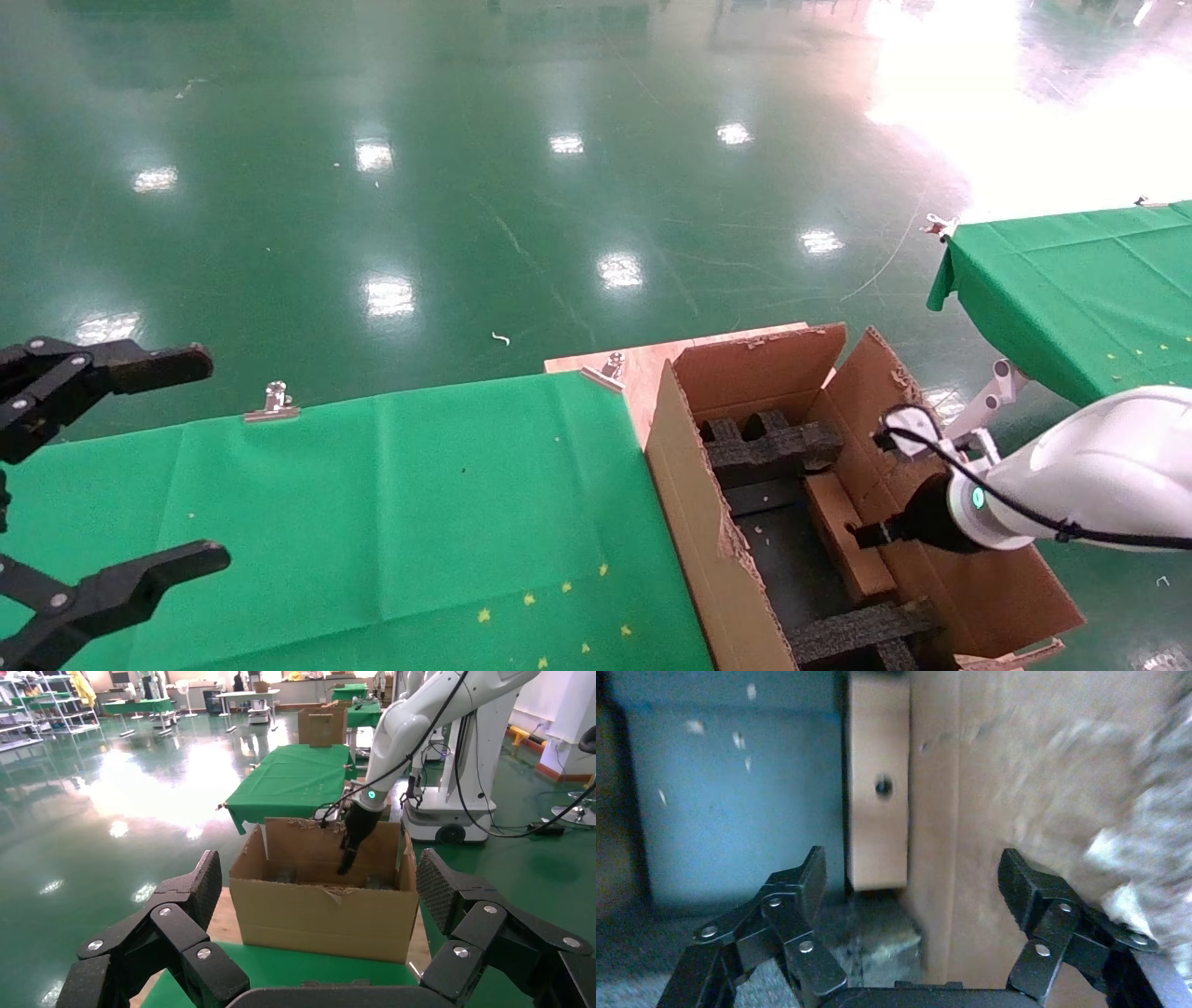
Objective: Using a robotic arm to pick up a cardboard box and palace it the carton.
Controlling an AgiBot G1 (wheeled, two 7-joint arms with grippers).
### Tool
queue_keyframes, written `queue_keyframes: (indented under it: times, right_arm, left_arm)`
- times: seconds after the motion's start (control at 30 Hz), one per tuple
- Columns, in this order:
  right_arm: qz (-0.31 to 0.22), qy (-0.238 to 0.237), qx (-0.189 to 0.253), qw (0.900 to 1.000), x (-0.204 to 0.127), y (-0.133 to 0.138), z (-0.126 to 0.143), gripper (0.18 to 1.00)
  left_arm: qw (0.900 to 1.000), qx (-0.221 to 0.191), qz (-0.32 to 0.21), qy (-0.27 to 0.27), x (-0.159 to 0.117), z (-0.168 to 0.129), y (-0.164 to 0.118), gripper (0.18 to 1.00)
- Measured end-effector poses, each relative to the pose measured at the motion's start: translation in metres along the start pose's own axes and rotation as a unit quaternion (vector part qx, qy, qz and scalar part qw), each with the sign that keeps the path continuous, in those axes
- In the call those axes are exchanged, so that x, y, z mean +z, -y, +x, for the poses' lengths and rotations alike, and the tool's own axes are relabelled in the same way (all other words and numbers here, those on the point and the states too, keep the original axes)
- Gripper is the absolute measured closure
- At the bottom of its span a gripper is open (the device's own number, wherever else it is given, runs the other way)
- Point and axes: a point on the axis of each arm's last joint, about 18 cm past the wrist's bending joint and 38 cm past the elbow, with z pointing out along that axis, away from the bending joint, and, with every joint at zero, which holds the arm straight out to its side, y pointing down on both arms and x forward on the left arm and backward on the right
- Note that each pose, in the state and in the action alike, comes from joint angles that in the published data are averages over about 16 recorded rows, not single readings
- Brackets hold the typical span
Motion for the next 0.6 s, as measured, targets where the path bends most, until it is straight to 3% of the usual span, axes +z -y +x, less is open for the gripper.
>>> queue_keyframes:
  times: [0.3,0.6]
  right_arm:
    - [0.095,0.044,0.014,0.994,-0.05,0.066,-0.007,0.246]
    - [0.187,0.138,0.008,0.973,-0.119,0.127,-0.032,0.186]
  left_arm:
    - [1.0,0.0,0.0,0.0,0.0,0.0,0.0,0.184]
    - [1.0,0.0,0.0,0.0,0.0,0.0,0.0,0.184]
